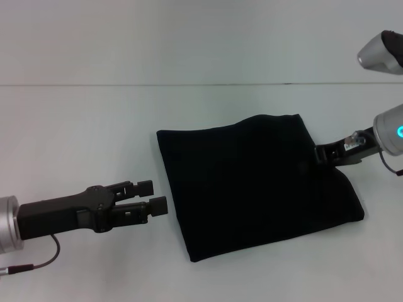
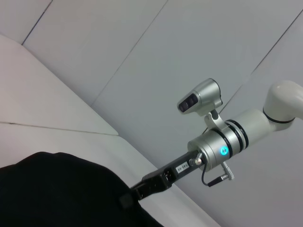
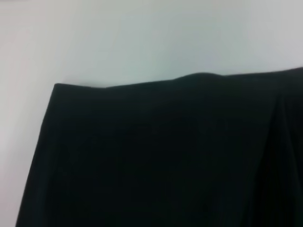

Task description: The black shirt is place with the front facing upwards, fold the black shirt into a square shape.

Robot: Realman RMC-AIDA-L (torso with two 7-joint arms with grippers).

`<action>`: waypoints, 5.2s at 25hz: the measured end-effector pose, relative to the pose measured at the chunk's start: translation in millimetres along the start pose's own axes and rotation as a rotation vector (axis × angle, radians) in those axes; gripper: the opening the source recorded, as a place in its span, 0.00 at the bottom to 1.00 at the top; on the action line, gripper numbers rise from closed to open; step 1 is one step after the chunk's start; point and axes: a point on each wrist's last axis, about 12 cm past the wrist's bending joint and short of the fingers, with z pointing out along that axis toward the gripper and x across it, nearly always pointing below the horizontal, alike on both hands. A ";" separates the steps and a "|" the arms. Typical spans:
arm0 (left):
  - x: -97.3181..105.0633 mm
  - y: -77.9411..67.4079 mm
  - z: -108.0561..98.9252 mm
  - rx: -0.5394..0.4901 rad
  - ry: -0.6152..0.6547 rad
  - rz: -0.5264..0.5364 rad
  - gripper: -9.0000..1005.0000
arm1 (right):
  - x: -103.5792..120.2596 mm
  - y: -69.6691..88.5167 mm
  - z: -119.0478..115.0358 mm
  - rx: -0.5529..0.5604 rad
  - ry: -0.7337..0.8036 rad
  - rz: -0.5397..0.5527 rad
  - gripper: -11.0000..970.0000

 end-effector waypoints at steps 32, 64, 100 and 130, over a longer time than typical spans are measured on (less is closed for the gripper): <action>-2.6 1.2 0.7 -0.007 -0.006 -0.021 0.90 | 34.4 -49.8 -27.8 -0.094 -0.268 0.123 0.11; -9.5 9.2 13.9 -0.059 -0.063 -0.200 0.90 | 118.5 -58.2 2.7 -0.056 -0.519 -0.333 0.95; -25.0 55.0 94.7 -0.437 0.025 -0.487 0.88 | 183.1 -36.3 2.3 -0.234 -0.564 -0.716 0.94; -15.3 47.1 139.8 -0.474 0.088 -0.467 0.81 | 186.9 -33.5 2.5 -0.253 -0.581 -0.748 0.94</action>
